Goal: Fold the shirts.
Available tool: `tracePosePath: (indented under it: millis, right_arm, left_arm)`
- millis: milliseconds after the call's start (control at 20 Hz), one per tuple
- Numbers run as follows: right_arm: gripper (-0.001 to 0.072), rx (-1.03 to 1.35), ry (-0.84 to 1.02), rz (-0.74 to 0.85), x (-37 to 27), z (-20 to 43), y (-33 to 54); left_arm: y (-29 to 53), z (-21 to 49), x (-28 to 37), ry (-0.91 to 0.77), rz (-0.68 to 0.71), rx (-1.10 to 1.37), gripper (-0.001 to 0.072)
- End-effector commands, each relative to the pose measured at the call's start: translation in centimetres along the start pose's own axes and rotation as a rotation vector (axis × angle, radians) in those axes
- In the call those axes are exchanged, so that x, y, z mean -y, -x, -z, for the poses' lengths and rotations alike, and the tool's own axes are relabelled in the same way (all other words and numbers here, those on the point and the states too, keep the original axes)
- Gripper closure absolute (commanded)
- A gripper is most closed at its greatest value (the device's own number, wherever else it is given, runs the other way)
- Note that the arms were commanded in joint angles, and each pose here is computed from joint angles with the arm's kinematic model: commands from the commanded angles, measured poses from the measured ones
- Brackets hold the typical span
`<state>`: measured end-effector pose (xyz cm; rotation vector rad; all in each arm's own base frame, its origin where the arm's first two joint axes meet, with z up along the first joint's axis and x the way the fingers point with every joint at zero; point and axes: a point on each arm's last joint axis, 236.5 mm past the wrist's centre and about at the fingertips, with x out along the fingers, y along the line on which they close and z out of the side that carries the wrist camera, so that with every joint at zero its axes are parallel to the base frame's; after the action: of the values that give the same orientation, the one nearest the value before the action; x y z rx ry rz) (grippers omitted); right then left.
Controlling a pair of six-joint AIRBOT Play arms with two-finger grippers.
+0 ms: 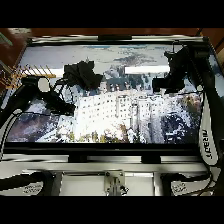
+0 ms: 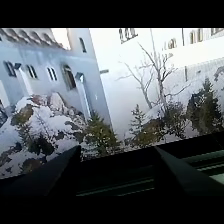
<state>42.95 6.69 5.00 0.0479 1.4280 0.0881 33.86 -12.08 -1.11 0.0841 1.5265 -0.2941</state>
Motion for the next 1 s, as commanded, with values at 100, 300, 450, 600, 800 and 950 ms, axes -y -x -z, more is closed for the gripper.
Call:
tracePosePath:
  millis: [100, 300, 450, 600, 800, 950]
  right_arm:
    - [0.0124, 0.0, 0.0, 0.0, 0.0, 0.0, 0.0]
    - [0.0124, 0.0, 0.0, 0.0, 0.0, 0.0, 0.0]
    - [0.0124, 0.0, 0.0, 0.0, 0.0, 0.0, 0.0]
    - [0.0124, 0.0, 0.0, 0.0, 0.0, 0.0, 0.0]
    - [0.0124, 0.072, -0.009, -0.008, -0.2, -1.7, 0.1]
    - [0.0124, 0.136, -0.009, -0.014, -0.3, -3.2, 0.2]
  left_arm:
    - [0.0, 0.0, 0.0, -0.001, 0.0, -0.001, 0.0169]
    - [0.0, 0.0, 0.0, -0.001, 0.0, -0.001, 0.0169]
    - [0.0, 0.0, 0.0, -0.001, 0.0, -0.001, 0.0169]
    - [0.0, 0.0, 0.0, -0.001, 0.0, -0.001, 0.0169]
    - [-0.3, -1.6, 0.5, 0.005, 0.022, 0.061, 0.0169]
    - [-0.9, -2.5, 1.9, 0.024, 0.083, 0.08, 0.0169]
